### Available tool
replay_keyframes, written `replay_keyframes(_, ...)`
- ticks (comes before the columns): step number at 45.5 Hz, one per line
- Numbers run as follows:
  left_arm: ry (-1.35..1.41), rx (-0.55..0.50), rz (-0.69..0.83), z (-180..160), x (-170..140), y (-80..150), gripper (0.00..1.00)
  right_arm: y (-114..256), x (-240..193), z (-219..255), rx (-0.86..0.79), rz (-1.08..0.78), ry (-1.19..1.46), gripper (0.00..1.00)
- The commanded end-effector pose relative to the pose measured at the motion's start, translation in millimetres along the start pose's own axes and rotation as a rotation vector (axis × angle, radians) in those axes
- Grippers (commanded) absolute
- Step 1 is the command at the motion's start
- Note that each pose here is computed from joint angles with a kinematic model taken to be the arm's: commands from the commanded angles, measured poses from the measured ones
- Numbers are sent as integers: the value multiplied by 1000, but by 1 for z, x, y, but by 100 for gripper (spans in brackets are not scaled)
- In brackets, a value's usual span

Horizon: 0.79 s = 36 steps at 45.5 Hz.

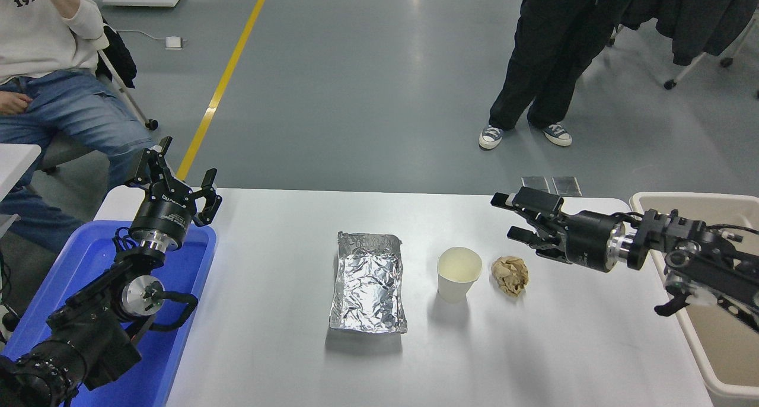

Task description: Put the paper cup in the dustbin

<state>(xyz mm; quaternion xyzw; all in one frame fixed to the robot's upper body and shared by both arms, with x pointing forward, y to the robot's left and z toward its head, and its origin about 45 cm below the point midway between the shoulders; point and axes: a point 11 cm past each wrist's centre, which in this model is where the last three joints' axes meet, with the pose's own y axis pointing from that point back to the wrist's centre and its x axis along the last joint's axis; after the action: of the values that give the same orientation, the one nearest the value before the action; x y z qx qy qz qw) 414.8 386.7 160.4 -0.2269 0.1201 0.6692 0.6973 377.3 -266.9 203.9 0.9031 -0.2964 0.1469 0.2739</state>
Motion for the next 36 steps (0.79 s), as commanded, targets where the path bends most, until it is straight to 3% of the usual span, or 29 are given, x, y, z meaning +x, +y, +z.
replay_keyframes(1,0,-2,-1,0,0,0,100,-17,-8,-6,-48,-80,211,99)
replay_keyframes(21,0,1,0,0,0,0,100,-73,-27,-3,-103,-161,415,99)
replay_keyframes(36,0,-1,0,0,0,0,100,-78,-26,13,-154,-159,555,99)
